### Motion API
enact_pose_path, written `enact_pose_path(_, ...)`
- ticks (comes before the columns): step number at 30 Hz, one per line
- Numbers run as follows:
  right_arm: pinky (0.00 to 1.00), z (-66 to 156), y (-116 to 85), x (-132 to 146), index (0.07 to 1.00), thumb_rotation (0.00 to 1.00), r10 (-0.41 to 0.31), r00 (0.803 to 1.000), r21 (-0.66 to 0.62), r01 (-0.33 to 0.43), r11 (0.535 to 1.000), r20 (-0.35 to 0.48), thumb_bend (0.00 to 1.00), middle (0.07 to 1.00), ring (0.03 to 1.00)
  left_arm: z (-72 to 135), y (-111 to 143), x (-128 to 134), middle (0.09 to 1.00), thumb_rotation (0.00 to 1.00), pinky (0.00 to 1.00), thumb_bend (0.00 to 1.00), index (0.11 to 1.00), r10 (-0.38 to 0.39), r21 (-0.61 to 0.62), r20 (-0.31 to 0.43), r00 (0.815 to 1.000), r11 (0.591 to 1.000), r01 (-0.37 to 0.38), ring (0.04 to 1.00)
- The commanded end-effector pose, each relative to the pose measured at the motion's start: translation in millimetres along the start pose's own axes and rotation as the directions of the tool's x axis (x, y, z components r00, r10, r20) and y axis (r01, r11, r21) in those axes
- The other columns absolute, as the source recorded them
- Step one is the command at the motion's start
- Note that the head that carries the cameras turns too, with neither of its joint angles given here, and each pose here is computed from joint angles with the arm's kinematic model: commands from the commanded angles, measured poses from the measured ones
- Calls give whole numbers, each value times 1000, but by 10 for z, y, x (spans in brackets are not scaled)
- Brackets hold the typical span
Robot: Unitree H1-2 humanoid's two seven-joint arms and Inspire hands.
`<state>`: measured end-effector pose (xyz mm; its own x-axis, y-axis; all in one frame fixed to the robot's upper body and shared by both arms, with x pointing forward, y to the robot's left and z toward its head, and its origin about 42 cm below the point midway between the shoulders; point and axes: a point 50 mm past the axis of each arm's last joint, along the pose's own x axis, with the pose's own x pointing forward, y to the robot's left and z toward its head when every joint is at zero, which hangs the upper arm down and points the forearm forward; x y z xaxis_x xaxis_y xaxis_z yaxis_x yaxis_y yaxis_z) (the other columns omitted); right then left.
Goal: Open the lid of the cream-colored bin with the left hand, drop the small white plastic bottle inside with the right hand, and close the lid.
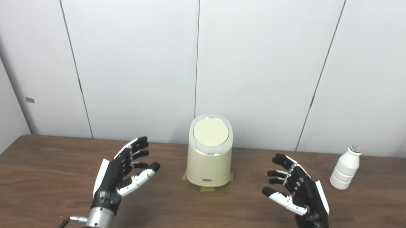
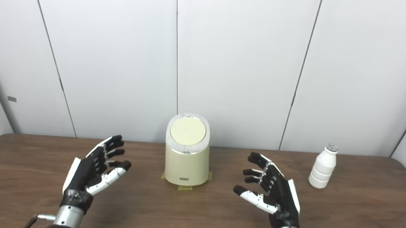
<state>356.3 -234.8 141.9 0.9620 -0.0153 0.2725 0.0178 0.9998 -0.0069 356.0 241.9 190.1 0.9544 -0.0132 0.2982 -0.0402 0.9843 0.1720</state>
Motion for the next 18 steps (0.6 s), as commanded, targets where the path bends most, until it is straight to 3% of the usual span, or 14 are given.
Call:
enact_pose_path(1, 547, 210, 14, 166, 756, 222, 4, 994, -2, -4, 1000, 107, 818, 774, 632, 330, -42, 245, 880, 366, 848, 752, 902, -1, 10, 119, 993, 1000, 0, 873)
enact_pose_path(7, 547, 227, 24, 156, 760, 241, 6, 994, -7, -6, 1000, 113, 832, 771, 643, 570, -140, 572, 894, 368, 824, 791, 904, -26, 26, 165, 986, 999, 22, 883)
enact_pose_path(13, 552, 216, 27, 149, 761, 235, 9, 994, 8, -10, 1000, 113, 820, 773, 645, 742, -293, 850, 975, 355, 907, 830, 968, -67, 51, 162, 985, 997, 60, 982)
enact_pose_path(18, 558, 202, 33, 136, 761, 253, 19, 994, -2, -18, 1000, 109, 827, 775, 650, 814, -403, 1051, 1000, 345, 983, 894, 1000, -85, 61, 156, 984, 995, 76, 1000)
